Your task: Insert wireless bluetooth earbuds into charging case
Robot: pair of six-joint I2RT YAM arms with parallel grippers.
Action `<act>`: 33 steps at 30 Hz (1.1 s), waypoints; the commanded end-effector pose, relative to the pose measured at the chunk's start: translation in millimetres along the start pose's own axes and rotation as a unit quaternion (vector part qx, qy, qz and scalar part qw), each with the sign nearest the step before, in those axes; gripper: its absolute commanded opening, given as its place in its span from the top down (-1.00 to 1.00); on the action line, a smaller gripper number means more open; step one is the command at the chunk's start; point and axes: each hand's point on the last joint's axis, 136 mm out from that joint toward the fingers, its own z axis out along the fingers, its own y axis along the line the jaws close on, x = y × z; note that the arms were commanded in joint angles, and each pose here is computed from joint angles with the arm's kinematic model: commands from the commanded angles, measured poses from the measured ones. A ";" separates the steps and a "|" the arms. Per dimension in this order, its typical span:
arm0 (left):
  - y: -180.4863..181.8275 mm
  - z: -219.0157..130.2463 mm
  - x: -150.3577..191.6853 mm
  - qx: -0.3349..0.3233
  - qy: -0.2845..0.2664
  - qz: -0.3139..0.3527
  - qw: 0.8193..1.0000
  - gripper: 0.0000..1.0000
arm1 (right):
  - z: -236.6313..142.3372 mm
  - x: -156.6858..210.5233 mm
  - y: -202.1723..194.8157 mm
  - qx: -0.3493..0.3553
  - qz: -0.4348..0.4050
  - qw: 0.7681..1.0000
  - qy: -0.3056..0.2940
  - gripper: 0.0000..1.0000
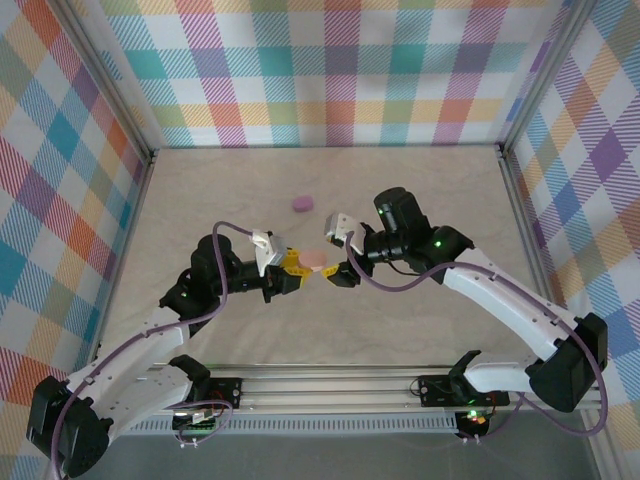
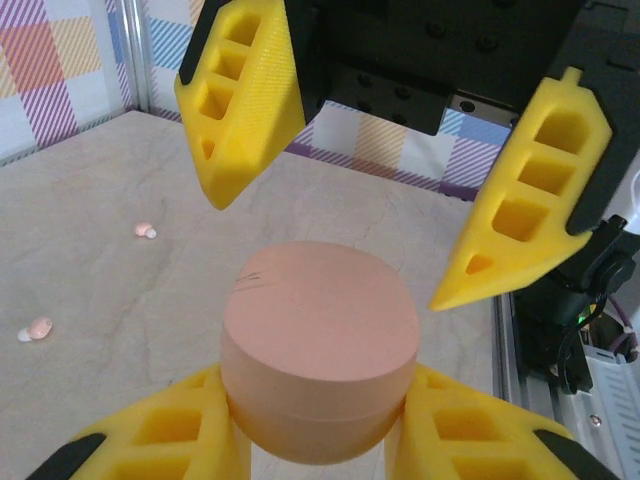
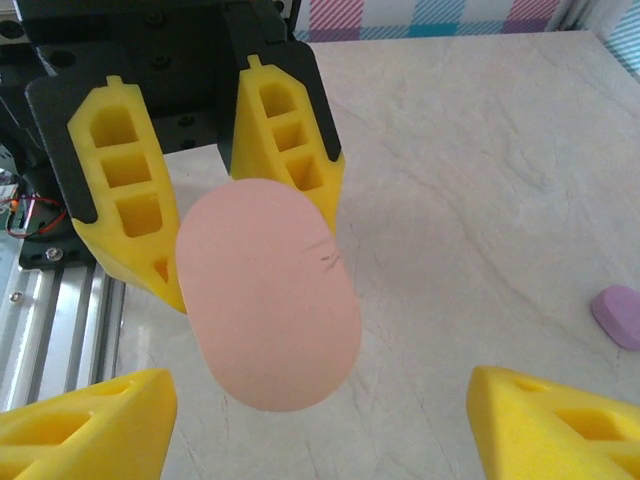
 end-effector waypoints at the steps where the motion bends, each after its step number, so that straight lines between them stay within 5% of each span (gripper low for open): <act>1: -2.3 -1.2 2.2 0.000 -0.001 -0.013 1.000 0.66 | 0.8 -19.1 5.6 -0.022 -0.010 0.999 -0.041 -0.55; 33: -8.8 -8.0 9.5 0.002 0.010 -0.016 1.000 0.66 | 10.2 -26.7 -42.6 0.061 0.018 0.998 -0.007 -0.55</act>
